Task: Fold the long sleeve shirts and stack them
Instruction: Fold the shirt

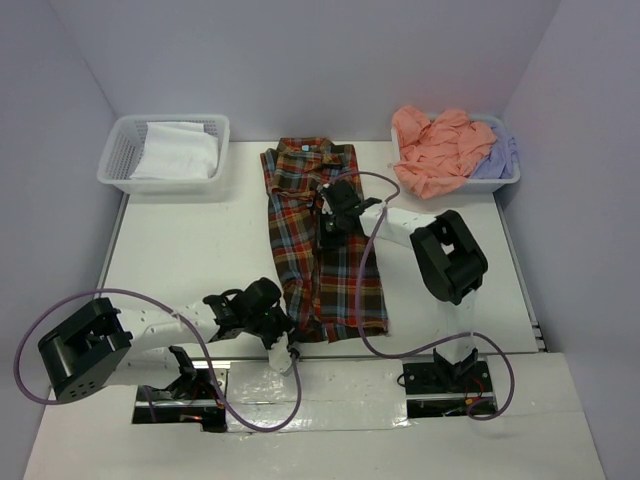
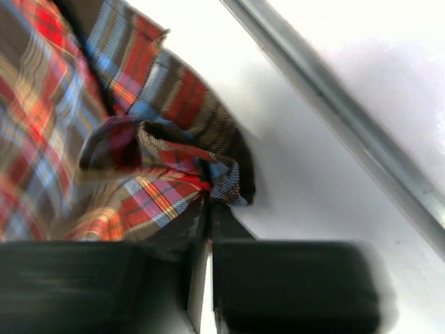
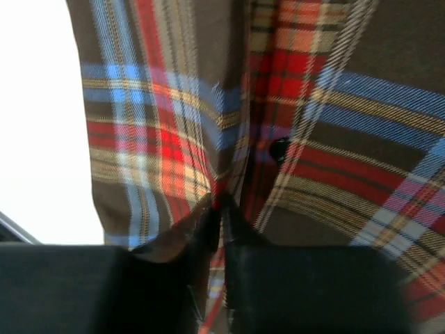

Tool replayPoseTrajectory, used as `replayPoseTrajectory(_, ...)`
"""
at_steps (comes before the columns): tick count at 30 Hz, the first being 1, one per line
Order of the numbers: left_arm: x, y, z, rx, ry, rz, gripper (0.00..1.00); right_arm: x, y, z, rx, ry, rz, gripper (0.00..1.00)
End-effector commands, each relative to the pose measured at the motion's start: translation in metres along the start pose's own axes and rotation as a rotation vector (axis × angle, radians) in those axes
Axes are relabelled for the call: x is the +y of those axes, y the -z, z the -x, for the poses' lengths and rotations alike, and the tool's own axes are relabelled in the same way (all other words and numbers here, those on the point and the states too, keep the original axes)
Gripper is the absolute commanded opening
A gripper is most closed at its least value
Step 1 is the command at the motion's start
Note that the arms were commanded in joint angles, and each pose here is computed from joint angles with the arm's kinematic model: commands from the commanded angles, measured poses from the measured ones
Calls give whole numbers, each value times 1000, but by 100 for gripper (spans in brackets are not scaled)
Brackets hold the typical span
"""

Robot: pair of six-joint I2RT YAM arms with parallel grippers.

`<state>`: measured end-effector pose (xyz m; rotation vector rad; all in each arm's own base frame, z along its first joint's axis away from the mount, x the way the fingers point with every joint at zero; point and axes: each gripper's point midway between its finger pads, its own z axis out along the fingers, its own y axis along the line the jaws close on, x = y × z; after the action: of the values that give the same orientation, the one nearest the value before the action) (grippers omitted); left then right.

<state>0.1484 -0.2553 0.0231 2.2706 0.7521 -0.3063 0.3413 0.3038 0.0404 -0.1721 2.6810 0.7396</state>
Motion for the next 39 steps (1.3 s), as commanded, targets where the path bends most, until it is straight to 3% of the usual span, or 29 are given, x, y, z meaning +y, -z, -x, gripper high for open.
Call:
replayPoseTrajectory(1, -9, -1, 11, -54, 21, -54, 2, -4, 2, 29, -101, -60, -12, 0)
replayPoseTrajectory(5, -15, 8, 18, -56, 49, -127, 0, -19, 16, 19, -147, -193, 82, 0)
replayPoseTrajectory(10, -18, 25, 22, -31, 69, -229, 1, -12, 6, 19, -128, -159, 152, 1)
replayPoseTrajectory(13, -17, 32, 27, -38, 73, -254, 13, -8, 2, 21, -133, -121, 182, 5)
replayPoseTrajectory(15, -14, 34, 30, -43, 79, -251, 47, -6, 1, 24, -134, -75, 200, 13)
replayPoseTrajectory(16, -14, 34, 29, -40, 87, -245, 62, -1, 0, 26, -123, -49, 223, 27)
replayPoseTrajectory(17, -14, 34, 27, -29, 91, -243, 73, 0, 1, 28, -125, -8, 227, 34)
replayPoseTrajectory(20, 2, 39, 21, 28, 148, -170, 76, -8, 15, 25, -120, 34, 157, 50)
replayPoseTrajectory(23, 37, 55, 6, 76, 292, -16, 77, -19, 43, 25, -168, 87, 62, 57)
replayPoseTrajectory(26, 85, 89, -16, 55, 537, 134, 77, -20, 72, 13, -206, 116, 17, 59)
replayPoseTrajectory(27, 88, 97, -40, 66, 737, 160, 77, -19, 85, 4, -222, 124, 17, 59)
replayPoseTrajectory(28, 116, 112, -44, 40, 801, 213, 75, -17, 90, -5, -220, 116, 18, 59)
replayPoseTrajectory(32, 123, 113, -78, 71, 1274, 216, 72, 5, 105, -53, -193, 74, 54, 59)
replayPoseTrajectory(35, 122, 99, -86, 87, 1465, 180, 71, 31, 103, -86, -133, 45, 102, 60)
replayPoseTrajectory(39, 129, 83, -102, 99, 1604, 213, 72, 41, 92, -118, -74, 15, 52, 65)
